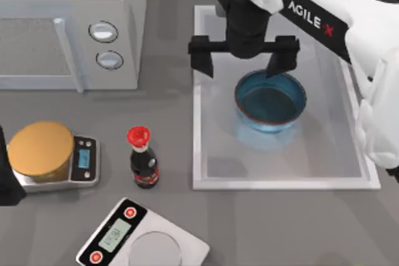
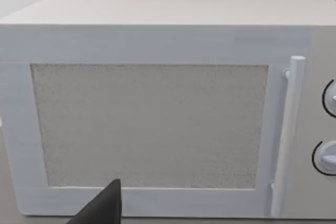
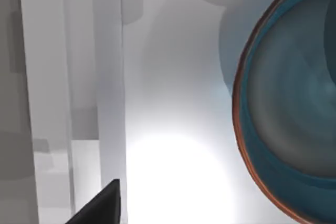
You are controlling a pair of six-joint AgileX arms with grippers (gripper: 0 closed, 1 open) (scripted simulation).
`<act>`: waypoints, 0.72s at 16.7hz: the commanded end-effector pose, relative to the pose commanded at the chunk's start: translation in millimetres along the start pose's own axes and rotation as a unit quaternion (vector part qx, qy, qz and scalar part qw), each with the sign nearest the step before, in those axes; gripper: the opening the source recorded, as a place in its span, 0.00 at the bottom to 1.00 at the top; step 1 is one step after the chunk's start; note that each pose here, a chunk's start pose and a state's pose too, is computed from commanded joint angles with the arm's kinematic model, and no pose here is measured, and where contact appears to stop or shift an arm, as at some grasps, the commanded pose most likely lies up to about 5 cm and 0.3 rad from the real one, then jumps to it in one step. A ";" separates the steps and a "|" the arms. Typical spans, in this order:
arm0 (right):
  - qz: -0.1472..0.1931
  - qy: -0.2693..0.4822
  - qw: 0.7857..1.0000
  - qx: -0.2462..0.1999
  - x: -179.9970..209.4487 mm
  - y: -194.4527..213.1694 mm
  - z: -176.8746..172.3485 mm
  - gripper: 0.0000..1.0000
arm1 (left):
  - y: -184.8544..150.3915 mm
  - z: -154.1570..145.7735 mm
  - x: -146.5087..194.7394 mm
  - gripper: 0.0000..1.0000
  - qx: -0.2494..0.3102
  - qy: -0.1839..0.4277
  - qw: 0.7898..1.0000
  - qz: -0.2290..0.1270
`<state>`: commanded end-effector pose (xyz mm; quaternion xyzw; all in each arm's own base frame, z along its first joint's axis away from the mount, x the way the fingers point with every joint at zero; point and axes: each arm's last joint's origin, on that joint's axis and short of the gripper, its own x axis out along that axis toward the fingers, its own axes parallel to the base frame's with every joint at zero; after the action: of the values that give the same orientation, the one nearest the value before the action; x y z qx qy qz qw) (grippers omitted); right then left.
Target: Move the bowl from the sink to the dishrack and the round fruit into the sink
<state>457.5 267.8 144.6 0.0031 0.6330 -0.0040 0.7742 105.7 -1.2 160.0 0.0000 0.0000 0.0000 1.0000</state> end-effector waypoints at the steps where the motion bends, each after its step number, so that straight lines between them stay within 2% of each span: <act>1: 0.000 0.000 1.000 0.000 0.0 0.0 0.0 1.00 | 0.0 0.0 0.0 1.00 0.000 0.000 1.000 0.000; 4: 0.000 0.001 1.000 0.000 7.9 -1.1 1.3 1.00 | 0.0 0.0 0.0 1.00 0.000 0.000 1.000 0.000; 9: 0.001 -0.002 1.000 0.000 83.9 0.9 1.6 1.00 | 0.0 0.0 0.0 1.00 0.000 0.000 1.000 0.000; 12: 0.000 0.000 1.000 0.000 100.0 0.0 0.0 1.00 | 0.0 0.0 0.0 1.00 0.000 0.000 1.000 0.000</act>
<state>477.4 267.6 46.6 0.0031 0.6330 -0.0040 0.7742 105.7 -1.2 160.0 0.0000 0.0000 0.0000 1.0000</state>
